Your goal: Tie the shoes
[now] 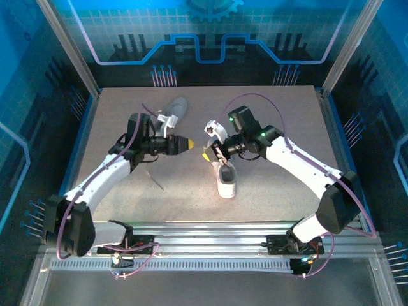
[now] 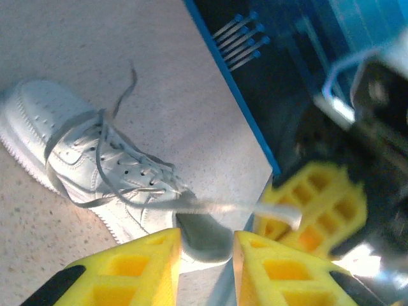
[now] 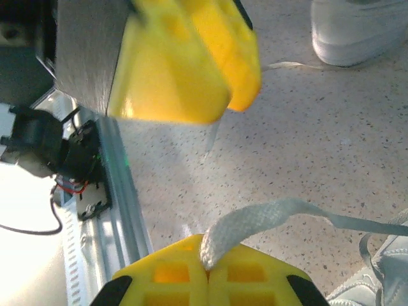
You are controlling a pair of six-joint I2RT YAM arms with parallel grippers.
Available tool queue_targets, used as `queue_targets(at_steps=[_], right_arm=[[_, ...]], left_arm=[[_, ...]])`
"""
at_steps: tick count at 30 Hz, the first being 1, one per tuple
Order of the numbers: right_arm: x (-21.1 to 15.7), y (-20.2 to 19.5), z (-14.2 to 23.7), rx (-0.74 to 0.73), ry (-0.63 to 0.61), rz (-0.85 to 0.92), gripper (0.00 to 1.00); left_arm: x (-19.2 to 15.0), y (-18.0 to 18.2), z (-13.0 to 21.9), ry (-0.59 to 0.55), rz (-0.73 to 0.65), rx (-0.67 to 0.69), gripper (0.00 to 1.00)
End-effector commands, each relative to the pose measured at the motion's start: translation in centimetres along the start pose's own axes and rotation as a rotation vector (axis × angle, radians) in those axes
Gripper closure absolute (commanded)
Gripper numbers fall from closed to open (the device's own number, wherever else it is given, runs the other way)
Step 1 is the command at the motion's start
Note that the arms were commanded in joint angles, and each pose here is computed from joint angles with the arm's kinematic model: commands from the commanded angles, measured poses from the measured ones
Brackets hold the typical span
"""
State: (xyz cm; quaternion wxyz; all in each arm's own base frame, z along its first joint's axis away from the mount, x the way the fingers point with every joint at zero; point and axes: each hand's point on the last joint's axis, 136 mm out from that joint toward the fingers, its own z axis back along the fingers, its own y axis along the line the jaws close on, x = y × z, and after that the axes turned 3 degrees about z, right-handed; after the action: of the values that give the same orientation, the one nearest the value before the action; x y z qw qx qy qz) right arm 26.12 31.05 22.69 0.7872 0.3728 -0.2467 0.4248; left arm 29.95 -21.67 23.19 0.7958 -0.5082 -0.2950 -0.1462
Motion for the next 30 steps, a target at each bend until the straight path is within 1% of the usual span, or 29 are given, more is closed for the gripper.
queue_targets(at_steps=[1, 2, 3, 4, 7, 11, 18, 22, 30], right_arm=[[-1.8, 2.1, 1.8, 0.084, 0.089, 0.041, 1.0], [-1.9, 2.3, 1.9, 0.086, 0.096, 0.049, 1.0], [-2.1, 2.3, 2.1, 0.087, 0.105, 0.055, 1.0], [-2.2, 2.4, 2.2, 0.089, 0.113, 0.061, 1.0], [-2.3, 2.6, 2.3, 0.098, 0.135, 0.066, 1.0], [-2.3, 2.9, 2.5, 0.108, 0.158, 0.07, 1.0], [-2.8, 3.3, 2.9, 0.12, 0.206, 0.072, 1.0], [-3.0, 3.3, 2.9, 0.118, 0.217, 0.068, 1.0], [-3.2, 3.1, 2.7, 0.123, 0.228, 0.054, 1.0]], left_arm=[[-0.9, -2.8, 0.8, -0.05, -0.561, -0.131, 0.68], [-1.5, -3.0, 0.8, -0.046, -0.643, -0.149, 0.66], [-1.8, -2.8, 0.5, -0.047, -0.715, -0.136, 0.62], [-1.9, -2.6, 0.0, -0.047, -0.766, -0.118, 0.61], [-2.4, -2.8, -1.5, -0.036, -0.882, -0.13, 0.59], [-2.8, -3.0, -3.5, -0.024, -0.998, -0.114, 0.57], [-2.2, -2.9, -5.1, -0.048, -1.084, -0.099, 0.57], [-2.1, -3.5, -5.7, -0.052, -1.1, -0.123, 0.56], [-2.2, -5.9, -6.7, -0.081, -1.13, -0.198, 0.54]])
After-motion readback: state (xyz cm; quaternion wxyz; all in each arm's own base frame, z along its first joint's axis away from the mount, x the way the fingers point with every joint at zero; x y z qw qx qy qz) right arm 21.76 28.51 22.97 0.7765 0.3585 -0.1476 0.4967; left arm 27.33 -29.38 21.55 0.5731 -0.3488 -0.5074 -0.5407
